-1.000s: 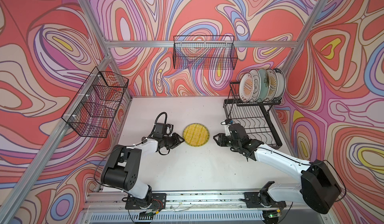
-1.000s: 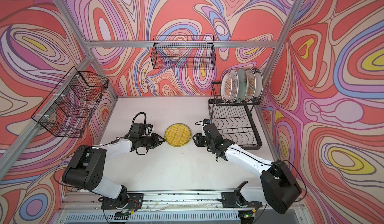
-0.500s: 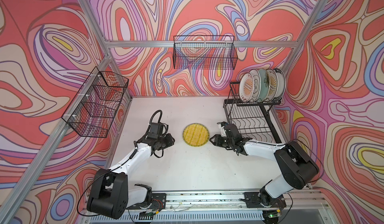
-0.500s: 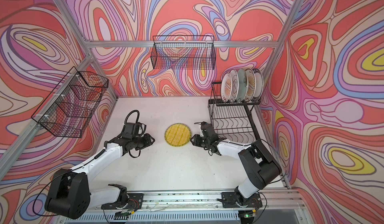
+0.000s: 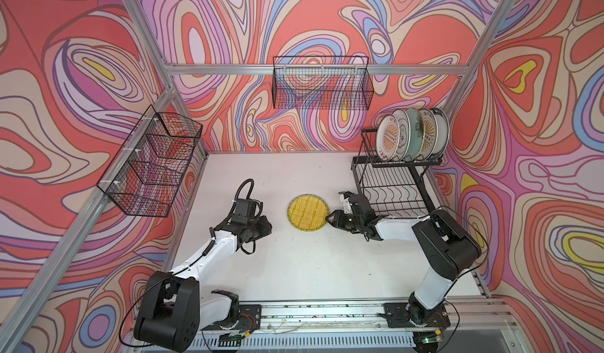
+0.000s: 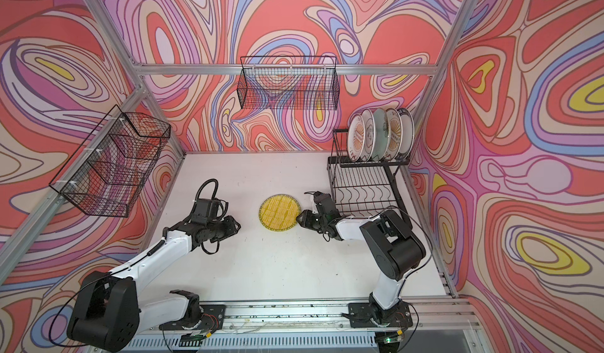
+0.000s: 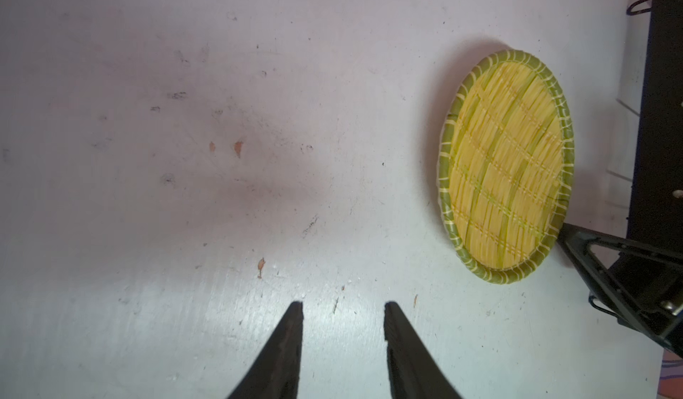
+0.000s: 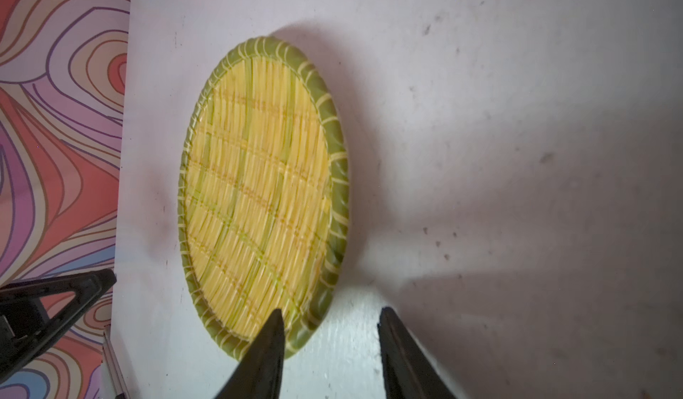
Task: Load plates into a dish rack
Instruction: Place the plate at the center of the table, then pick up the plate from the center of the table.
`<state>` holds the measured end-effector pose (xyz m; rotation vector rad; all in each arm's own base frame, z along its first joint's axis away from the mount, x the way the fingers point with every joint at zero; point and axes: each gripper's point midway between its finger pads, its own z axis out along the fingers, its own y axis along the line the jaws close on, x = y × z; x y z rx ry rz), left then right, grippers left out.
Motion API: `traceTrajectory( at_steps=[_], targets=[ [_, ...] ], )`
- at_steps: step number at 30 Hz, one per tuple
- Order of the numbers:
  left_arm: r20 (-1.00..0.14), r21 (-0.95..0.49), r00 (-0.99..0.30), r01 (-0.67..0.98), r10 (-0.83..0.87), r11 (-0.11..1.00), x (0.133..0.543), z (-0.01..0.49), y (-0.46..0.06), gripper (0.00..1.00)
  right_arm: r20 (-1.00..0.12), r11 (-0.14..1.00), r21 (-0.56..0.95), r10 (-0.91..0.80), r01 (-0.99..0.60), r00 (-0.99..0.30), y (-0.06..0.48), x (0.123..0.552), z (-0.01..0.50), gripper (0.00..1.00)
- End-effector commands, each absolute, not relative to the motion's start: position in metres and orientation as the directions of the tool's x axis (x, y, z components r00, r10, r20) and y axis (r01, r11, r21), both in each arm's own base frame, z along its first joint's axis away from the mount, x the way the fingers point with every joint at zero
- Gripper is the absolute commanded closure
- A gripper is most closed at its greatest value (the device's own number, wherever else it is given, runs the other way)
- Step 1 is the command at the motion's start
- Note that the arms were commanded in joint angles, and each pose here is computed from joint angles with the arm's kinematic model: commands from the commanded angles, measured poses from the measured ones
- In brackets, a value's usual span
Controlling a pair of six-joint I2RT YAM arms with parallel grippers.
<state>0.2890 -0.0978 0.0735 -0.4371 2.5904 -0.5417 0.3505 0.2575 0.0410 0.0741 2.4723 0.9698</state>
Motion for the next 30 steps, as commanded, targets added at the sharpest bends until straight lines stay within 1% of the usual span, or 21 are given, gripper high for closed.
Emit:
traceTrajectory(
  at_steps=[1, 7, 17, 23, 30],
  targets=[
    [-0.353, -0.418, -0.855, -0.218, -0.379, 0.882, 0.283, 0.070, -0.096, 0.60, -0.411, 0.721, 0.682, 0.235, -0.125, -0.881, 0.265, 0.361, 0.041, 0.58],
    [-0.340, -0.436, -0.863, -0.207, -0.374, 0.876, 0.283, 0.069, -0.101, 0.63, -0.359, 0.700, 0.710, 0.266, -0.077, -0.895, 0.267, 0.368, 0.025, 0.61],
    [-0.345, -0.443, -0.865, -0.192, -0.365, 0.875, 0.285, 0.072, -0.107, 0.64, -0.313, 0.669, 0.743, 0.313, -0.025, -0.897, 0.267, 0.373, 0.013, 0.64],
    [-0.374, -0.486, -0.859, -0.139, -0.349, 0.863, 0.288, 0.082, -0.117, 0.64, -0.267, 0.635, 0.771, 0.371, 0.034, -0.889, 0.268, 0.377, 0.003, 0.66],
    [-0.398, -0.503, -0.849, -0.114, -0.347, 0.857, 0.288, 0.093, -0.120, 0.63, -0.231, 0.599, 0.798, 0.402, 0.064, -0.886, 0.270, 0.377, -0.003, 0.73]
  ],
)
